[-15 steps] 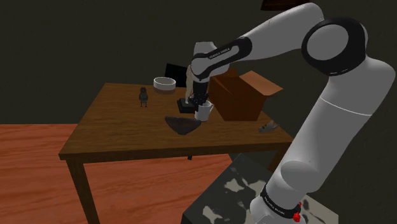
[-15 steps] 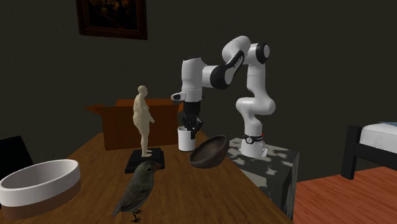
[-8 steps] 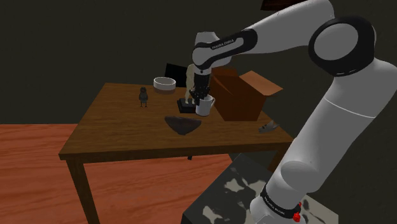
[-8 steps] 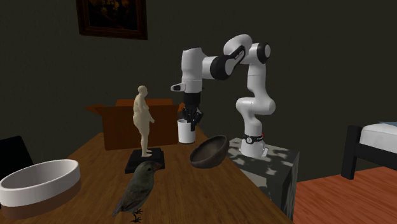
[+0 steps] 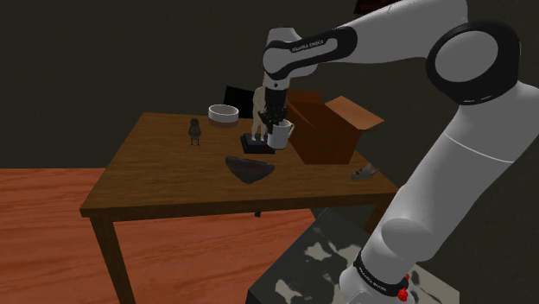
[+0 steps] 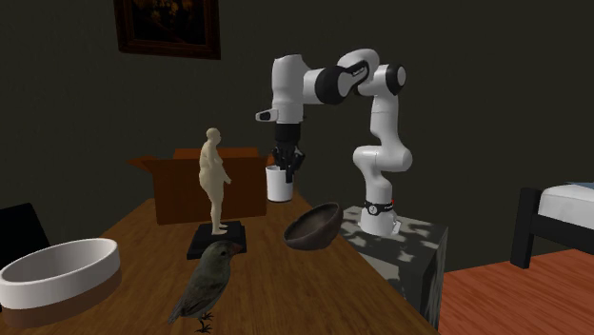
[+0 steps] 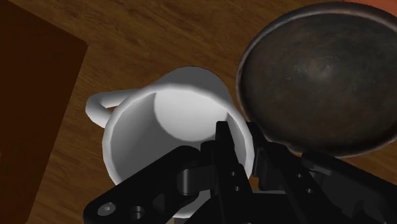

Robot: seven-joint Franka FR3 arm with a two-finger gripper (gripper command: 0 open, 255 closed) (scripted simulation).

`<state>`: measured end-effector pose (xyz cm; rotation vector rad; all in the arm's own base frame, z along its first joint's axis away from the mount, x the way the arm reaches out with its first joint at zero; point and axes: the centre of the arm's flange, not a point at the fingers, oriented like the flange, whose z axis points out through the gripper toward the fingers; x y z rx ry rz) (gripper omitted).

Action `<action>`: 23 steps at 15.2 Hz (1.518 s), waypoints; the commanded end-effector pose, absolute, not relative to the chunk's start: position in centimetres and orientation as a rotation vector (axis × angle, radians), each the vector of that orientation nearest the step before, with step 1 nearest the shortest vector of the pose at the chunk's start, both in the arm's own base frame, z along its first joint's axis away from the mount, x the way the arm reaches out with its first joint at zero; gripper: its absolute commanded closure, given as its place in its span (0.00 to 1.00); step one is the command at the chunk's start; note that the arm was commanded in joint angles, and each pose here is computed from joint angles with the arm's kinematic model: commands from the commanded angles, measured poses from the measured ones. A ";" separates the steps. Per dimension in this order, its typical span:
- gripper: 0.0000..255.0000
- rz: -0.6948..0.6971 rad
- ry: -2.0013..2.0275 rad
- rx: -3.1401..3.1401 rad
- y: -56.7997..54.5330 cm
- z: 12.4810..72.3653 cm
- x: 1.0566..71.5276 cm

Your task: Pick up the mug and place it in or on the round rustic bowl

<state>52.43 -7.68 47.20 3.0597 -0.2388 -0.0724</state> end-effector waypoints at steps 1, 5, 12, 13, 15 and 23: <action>1.00 -0.073 -0.239 3.060 -7.8 48.3 52.5; 1.00 -0.073 -0.239 3.060 -7.8 50.4 52.5; 1.00 -0.073 -0.239 3.060 -5.3 53.2 51.9; 1.00 -0.073 -0.239 3.060 -4.0 53.5 51.6; 1.00 -0.073 -0.239 3.060 -1.5 54.0 51.0; 1.00 -0.073 -0.239 3.060 8.1 55.9 48.9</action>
